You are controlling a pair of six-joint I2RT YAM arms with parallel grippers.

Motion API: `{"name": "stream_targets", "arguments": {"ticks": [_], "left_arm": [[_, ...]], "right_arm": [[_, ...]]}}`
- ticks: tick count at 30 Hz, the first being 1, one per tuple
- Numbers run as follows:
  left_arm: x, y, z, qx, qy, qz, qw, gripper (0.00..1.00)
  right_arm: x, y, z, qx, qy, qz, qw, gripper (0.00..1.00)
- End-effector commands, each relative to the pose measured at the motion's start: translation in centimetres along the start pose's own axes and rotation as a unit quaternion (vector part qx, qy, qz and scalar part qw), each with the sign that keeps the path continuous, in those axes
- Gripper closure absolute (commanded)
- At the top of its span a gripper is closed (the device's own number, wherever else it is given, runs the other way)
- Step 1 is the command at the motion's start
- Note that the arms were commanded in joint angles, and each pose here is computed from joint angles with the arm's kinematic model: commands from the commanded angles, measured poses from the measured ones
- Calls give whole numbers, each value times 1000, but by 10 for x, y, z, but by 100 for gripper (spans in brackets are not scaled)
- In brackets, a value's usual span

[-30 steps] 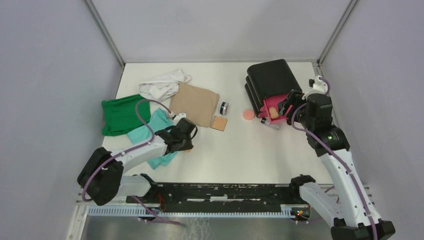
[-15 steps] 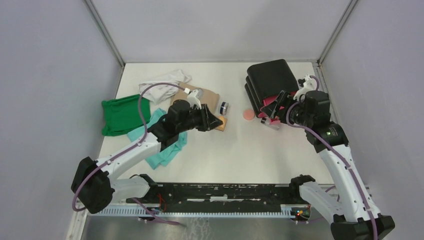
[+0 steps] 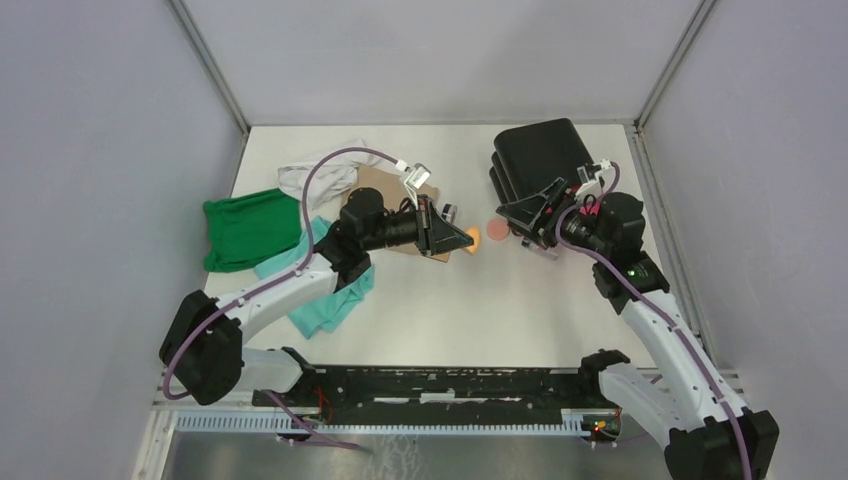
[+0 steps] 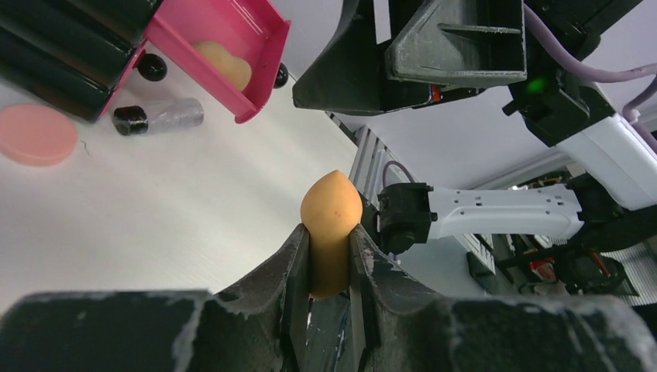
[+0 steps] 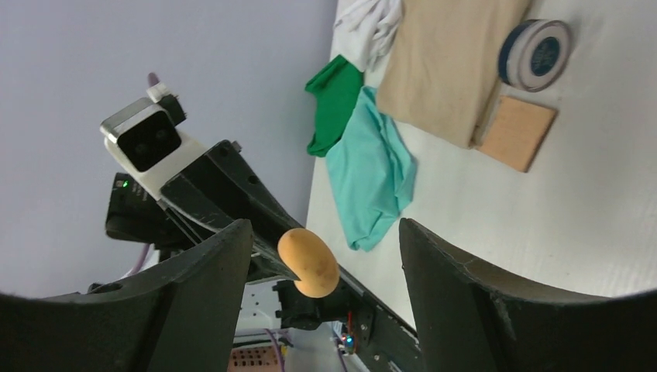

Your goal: Organize the makeup

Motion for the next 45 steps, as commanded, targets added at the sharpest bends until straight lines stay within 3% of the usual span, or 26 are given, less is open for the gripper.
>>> {"name": "stream_targets", "arguments": {"ticks": [1, 6, 10, 24, 34, 39, 43, 45], "left_arm": [[-7, -4, -19, 55, -25, 6, 998, 74], [-6, -4, -18, 56, -29, 10, 998, 73], [-6, -4, -18, 52, -29, 18, 998, 73], [-6, -4, -12, 27, -35, 14, 999, 72], [-7, -1, -11, 10, -43, 12, 999, 71], [-7, 0, -12, 10, -46, 10, 999, 71], [-8, 1, -13, 11, -48, 7, 999, 67], [-7, 1, -10, 4, -47, 8, 999, 62]], "right_arm": [[-1, -6, 19, -83, -10, 4, 997, 24], [7, -18, 31, -132, -2, 38, 990, 26], [12, -26, 30, -130, -1, 52, 990, 33], [24, -29, 39, -169, 30, 121, 978, 39], [27, -33, 33, -159, 32, 134, 978, 62], [30, -33, 30, -158, 35, 140, 977, 66], [31, -33, 29, -155, 36, 141, 977, 98], [31, -33, 28, -147, 42, 141, 978, 100]]}}
Point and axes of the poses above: each gripper's point midway between its finger pads, its own y axis back along the fingers, its own z axis along the line the jaws close on, x = y × z, the point moved 7 cm from there along y, back along the fingers, and after that the axes turned 15 degrees about y, right-handed, at the moved point
